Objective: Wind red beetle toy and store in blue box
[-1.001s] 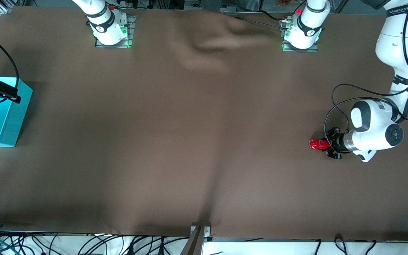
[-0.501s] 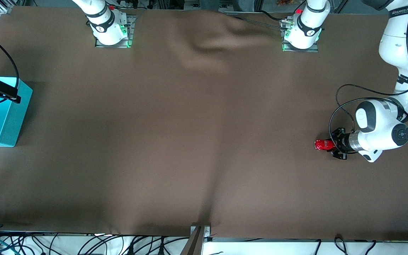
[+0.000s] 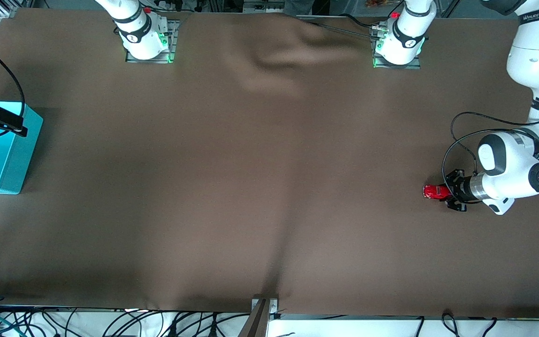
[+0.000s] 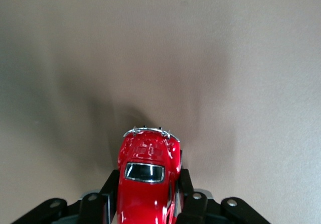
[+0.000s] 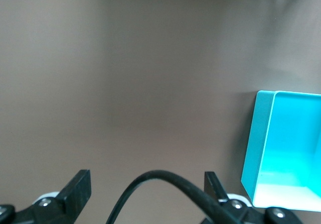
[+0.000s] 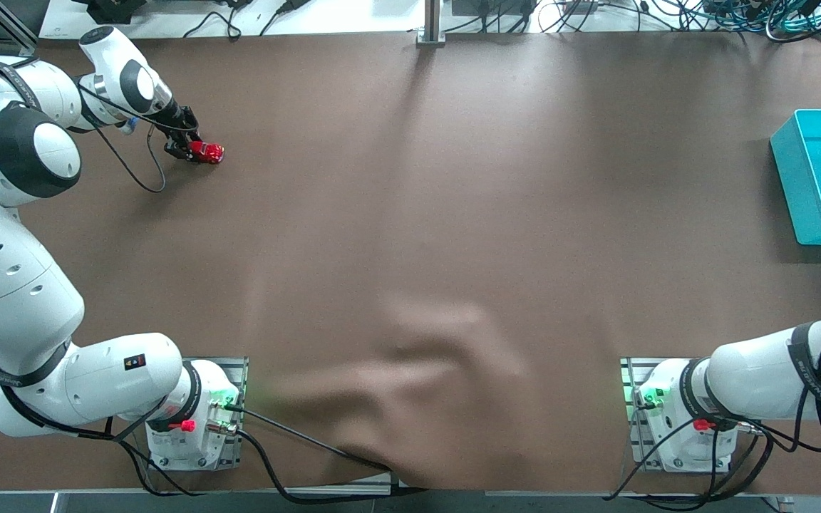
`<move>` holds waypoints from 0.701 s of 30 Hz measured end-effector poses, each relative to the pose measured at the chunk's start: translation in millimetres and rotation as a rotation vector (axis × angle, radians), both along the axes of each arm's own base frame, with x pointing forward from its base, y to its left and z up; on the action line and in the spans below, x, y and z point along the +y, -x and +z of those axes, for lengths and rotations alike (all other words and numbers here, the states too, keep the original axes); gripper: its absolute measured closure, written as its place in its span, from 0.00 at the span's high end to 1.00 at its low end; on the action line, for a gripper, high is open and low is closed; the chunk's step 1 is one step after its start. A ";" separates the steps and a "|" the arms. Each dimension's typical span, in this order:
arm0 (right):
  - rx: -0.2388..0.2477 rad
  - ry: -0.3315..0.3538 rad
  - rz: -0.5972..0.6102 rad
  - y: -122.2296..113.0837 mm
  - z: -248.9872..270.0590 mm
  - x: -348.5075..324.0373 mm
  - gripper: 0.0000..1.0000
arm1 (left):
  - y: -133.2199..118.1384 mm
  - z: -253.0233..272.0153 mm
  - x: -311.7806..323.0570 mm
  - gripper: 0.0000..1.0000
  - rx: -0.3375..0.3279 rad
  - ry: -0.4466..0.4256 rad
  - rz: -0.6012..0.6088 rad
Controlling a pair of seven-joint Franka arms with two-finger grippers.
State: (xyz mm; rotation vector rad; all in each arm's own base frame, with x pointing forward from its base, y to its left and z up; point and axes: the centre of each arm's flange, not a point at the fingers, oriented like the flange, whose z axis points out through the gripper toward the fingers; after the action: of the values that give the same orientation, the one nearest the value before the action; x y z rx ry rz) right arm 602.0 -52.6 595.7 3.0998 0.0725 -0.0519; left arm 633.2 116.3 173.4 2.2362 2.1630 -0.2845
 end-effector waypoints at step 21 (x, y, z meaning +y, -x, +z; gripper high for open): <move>0.000 0.000 0.000 -0.5 -0.7 0.0 1.00 | -13.3 4.2 7.4 0.88 -0.029 -0.011 0.004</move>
State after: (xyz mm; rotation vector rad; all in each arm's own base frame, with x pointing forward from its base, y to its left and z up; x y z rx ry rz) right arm 602.5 -52.6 595.1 3.0998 0.0726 -0.0513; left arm 646.5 123.7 177.6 2.2268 2.1599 -0.2391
